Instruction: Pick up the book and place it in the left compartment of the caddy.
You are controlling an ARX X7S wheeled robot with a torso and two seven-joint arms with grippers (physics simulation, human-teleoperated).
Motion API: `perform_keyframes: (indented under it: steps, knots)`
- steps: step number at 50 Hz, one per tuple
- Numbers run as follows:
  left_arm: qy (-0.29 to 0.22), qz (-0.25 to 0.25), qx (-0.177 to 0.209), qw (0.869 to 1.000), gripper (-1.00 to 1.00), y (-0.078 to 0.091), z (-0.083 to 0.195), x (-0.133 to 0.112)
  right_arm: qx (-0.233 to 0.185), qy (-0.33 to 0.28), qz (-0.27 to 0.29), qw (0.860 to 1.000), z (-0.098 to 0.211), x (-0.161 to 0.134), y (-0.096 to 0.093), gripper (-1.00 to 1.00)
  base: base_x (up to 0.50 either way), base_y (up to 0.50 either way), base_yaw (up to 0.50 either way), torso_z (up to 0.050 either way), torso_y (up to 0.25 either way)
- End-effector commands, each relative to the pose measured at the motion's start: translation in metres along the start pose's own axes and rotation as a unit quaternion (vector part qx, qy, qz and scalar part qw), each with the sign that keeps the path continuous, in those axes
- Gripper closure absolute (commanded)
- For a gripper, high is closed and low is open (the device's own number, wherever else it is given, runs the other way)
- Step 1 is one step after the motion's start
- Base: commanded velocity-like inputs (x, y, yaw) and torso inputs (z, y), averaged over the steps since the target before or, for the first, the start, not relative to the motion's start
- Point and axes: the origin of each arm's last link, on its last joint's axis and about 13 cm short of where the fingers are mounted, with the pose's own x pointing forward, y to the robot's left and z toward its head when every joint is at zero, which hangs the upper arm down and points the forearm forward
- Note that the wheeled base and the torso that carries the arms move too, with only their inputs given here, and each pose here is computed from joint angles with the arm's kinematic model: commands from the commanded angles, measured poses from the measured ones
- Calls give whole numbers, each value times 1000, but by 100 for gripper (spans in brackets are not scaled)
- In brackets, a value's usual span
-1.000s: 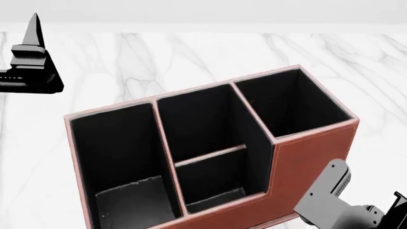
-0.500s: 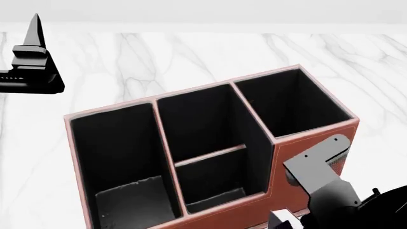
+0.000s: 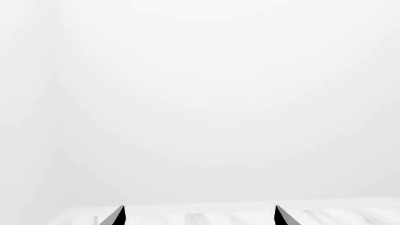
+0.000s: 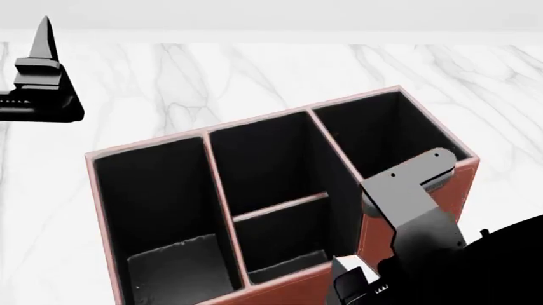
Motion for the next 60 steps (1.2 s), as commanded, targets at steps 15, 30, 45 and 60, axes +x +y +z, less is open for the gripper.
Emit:
perform_keyframes:
  steps: [15,30,45,60]
  knots:
    - [1,-1,2,1000,-100,-1,-1,0,-54,-152,-30,986,101,-57,21,100,0,0,0,0,1]
    - [0,-3,2,1000,-100,-2,1,0,-62,-172,-19,983,116,-52,23,100,0,0,0,0,1]
    - [-3,-4,3,1000,-100,-3,3,0,-80,-213,23,973,142,-26,38,100,0,0,0,0,1]
    - [-3,-5,3,1000,-100,-3,3,-1,-96,-252,62,961,156,-5,60,100,0,0,0,0,1]
